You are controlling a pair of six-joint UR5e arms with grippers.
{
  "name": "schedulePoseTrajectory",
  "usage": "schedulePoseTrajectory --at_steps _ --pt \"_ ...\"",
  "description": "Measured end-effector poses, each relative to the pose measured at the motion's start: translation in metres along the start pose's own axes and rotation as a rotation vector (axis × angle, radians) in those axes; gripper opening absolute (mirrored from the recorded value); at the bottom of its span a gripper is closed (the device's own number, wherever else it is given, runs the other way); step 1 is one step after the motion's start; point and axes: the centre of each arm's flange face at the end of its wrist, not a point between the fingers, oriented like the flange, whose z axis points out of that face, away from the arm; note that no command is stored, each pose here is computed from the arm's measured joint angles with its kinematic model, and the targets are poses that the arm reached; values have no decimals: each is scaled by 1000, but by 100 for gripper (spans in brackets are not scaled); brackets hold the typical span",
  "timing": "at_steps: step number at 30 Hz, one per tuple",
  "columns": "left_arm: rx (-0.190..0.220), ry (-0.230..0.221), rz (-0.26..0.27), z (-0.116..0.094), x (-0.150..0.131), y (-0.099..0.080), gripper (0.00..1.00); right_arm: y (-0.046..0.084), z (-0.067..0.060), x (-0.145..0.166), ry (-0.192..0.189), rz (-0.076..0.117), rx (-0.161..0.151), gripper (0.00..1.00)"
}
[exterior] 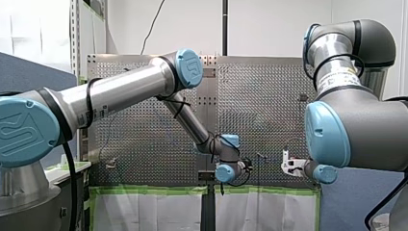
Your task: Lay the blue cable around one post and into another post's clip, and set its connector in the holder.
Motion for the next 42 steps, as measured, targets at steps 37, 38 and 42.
schedulePoseTrajectory --at_steps 37,38,42 --pt "-15 -15 -8 24 -5 15 0 20 14 9 5 11 -25 1" --pt "-15 -16 -9 25 -5 16 0 20 14 10 5 11 -26 1" --pt "-16 -19 -12 27 -7 18 0 21 15 10 7 10 -26 1"
